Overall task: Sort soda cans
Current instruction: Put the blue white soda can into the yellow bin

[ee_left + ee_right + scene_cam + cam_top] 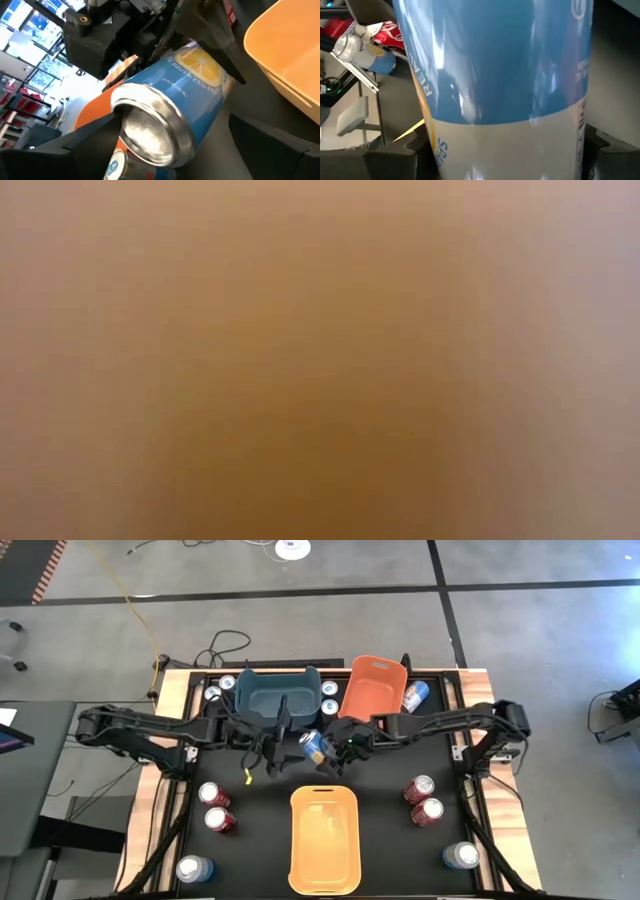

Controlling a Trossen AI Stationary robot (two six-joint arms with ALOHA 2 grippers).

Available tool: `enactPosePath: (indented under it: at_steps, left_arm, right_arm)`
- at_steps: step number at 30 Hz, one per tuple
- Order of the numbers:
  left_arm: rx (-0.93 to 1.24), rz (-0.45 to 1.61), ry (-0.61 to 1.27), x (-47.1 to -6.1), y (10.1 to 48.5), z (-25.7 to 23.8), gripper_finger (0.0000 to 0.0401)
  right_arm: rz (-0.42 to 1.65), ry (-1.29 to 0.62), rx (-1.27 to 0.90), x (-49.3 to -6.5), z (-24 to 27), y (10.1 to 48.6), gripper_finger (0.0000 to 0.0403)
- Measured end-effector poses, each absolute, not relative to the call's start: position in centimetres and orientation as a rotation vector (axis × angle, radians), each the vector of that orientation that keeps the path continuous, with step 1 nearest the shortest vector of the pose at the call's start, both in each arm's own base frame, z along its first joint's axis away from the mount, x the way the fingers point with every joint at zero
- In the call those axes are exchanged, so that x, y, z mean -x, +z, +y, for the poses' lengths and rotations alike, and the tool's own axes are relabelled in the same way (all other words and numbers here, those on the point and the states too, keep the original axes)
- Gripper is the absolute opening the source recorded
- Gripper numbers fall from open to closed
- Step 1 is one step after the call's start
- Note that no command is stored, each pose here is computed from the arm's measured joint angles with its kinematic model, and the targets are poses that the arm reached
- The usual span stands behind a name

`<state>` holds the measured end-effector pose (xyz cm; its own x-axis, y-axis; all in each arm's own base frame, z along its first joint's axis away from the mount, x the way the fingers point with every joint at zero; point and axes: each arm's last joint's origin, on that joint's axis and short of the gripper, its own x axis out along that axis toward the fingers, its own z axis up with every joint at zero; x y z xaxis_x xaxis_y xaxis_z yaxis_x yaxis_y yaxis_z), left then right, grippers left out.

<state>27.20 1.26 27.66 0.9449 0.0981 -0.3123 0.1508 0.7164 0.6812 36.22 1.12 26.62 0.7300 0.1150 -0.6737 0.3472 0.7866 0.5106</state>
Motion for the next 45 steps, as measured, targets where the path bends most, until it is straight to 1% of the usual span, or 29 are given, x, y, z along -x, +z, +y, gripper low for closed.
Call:
enactPosePath:
  at_steps: [2, 6, 11, 19, 25, 31, 36, 40, 45]
  left_arm:
    - [-0.787, 0.331, -0.031, -27.2, 27.7, 1.2, 0.0395]
    - [-0.826, 0.319, -0.026, -27.3, 27.9, 0.9, 0.0394]
    - [-0.84, 0.337, 0.083, -27.1, 28.3, 0.9, 0.0393]
    - [-0.82, 0.331, 0.025, -27.2, 28.0, 0.6, 0.0393]
    - [-0.839, 0.229, -0.188, -27.2, 28.1, -0.1, 0.0392]
    - [-0.86, 0.224, -0.192, -27.3, 28.1, -0.1, 0.0392]
    - [-0.858, 0.217, -0.179, -28.2, 27.6, 0.0, 0.0392]
    - [-0.862, 0.289, -0.124, -29.0, 26.7, 0.2, 0.0392]
    - [-0.861, 0.326, -0.143, -29.3, 26.7, 0.0, 0.0392]
  right_arm:
    - [0.751, -0.136, -0.663, -36.2, 1.1, 26.7, 0.0308]
    - [0.754, -0.116, -0.645, -36.2, 1.0, 26.8, 0.0308]
    - [0.787, -0.105, -0.627, -36.0, 1.2, 26.6, 0.0308]
    - [0.797, -0.082, -0.598, -35.9, 1.3, 26.5, 0.0308]
    - [0.803, -0.055, -0.577, -35.9, 1.4, 26.5, 0.0308]
    - [0.794, -0.048, -0.545, -36.0, 1.3, 26.9, 0.0308]
    - [0.768, -0.006, -0.494, -36.4, 1.4, 27.9, 0.0308]
    - [0.743, 0.032, -0.47, -36.6, 1.4, 28.6, 0.0308]
    - [0.752, 0.019, -0.479, -36.5, 0.8, 28.5, 0.0308]
